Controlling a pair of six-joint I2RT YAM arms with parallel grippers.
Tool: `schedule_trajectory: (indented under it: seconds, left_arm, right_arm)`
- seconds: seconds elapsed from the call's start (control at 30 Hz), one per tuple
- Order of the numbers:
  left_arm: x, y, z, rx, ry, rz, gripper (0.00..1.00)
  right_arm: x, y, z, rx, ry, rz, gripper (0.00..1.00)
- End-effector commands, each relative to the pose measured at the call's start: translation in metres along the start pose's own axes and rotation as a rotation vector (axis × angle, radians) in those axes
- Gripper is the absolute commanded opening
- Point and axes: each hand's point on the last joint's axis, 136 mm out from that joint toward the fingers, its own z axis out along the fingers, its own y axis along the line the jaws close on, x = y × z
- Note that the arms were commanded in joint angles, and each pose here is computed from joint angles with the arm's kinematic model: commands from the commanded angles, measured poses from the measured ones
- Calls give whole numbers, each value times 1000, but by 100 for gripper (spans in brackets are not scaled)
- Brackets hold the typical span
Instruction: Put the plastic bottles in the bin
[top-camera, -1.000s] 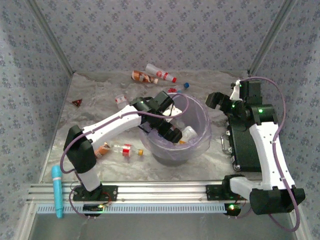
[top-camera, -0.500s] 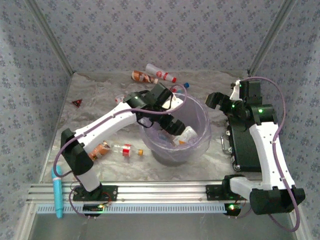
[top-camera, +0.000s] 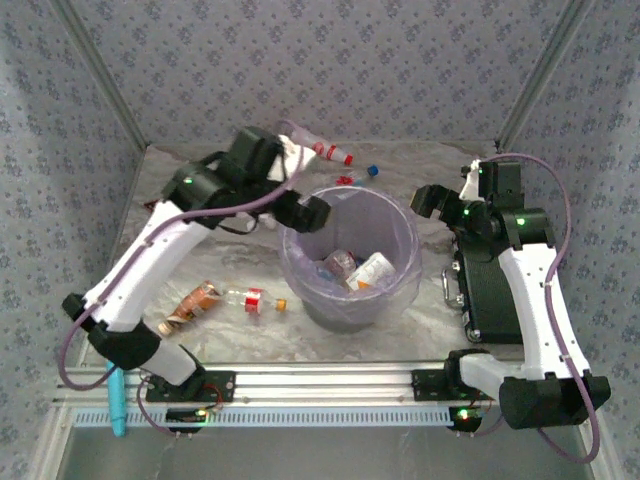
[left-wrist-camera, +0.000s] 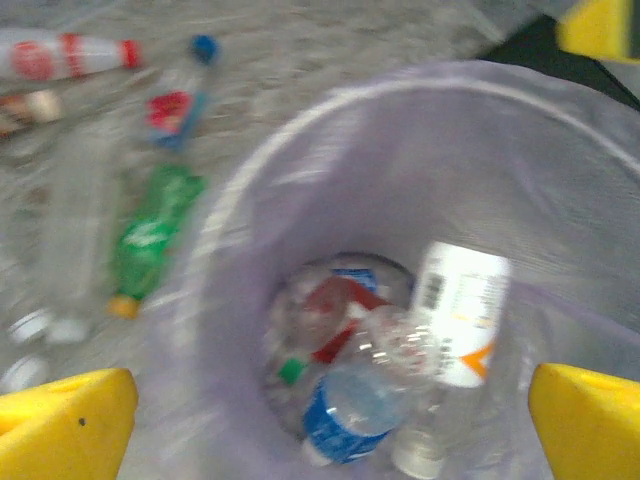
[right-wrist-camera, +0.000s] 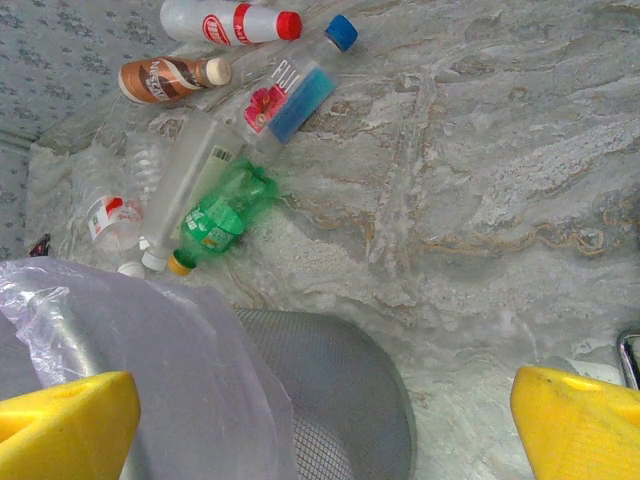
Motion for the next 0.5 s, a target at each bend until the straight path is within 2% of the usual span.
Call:
schedule_trajectory:
  seconds: [0.0, 0.17, 0.3, 0.47]
  left_arm:
    - [38, 50, -20, -144, 81, -167, 100]
    - [104, 120, -28, -310, 118, -520, 100]
    - [162, 156, -20, -339, 96, -839, 100]
    - [214, 178, 4, -320, 17, -1229, 100]
  right_arm:
    - [-3, 2, -1, 5, 0, -26, 97]
    - [-5, 2, 5, 5, 11, -34, 97]
    - [-6, 2, 10, -1, 24, -35, 97]
    - [-6, -1, 13, 11, 31, -39, 97]
